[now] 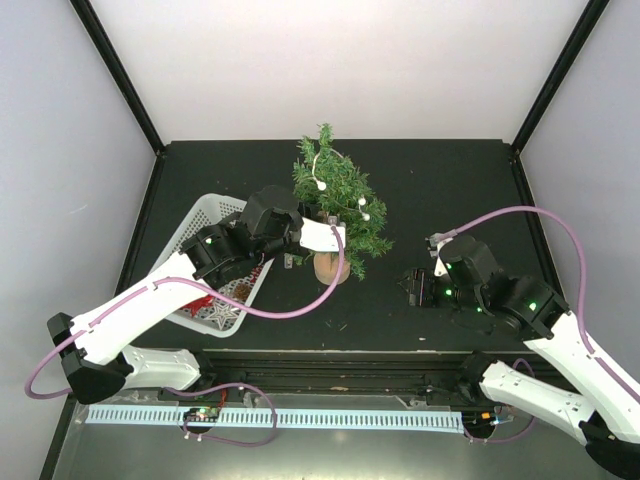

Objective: Decorate the small christmas tree

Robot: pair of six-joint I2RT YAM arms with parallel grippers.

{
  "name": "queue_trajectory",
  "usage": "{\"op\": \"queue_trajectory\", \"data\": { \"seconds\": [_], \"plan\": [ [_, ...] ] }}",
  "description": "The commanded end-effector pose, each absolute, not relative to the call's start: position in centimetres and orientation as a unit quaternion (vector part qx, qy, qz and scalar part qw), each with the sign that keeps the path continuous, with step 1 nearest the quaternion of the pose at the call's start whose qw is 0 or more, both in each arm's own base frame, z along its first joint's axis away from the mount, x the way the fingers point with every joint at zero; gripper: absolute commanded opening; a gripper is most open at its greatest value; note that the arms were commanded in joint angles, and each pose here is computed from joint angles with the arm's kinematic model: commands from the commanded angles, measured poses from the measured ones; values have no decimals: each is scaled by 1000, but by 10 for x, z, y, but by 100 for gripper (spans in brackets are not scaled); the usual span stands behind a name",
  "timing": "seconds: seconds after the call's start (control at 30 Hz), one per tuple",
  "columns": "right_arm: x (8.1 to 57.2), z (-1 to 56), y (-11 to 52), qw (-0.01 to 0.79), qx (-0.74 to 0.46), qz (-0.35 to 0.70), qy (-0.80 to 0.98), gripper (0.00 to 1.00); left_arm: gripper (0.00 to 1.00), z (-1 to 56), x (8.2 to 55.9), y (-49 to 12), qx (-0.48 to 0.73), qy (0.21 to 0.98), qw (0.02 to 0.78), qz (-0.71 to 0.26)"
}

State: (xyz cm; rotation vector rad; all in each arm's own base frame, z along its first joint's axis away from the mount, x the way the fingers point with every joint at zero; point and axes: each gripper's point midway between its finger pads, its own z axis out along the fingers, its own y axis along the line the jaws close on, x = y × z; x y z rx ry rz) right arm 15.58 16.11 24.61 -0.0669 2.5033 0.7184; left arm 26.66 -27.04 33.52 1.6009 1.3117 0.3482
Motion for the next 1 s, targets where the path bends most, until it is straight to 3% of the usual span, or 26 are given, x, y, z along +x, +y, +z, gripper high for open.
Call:
{"op": "queue_trajectory", "data": {
  "seconds": [0.0,0.67,0.97],
  "plan": [
    [157,247,161,270,-18,270,924,56,34,350,270,-269,644,541,518,155],
    [161,260,157,285,-18,261,922,57,60,393,257,-240,592,561,567,116],
    [167,288,151,322,-12,265,909,59,81,418,257,-219,549,587,589,82]
  ]
}}
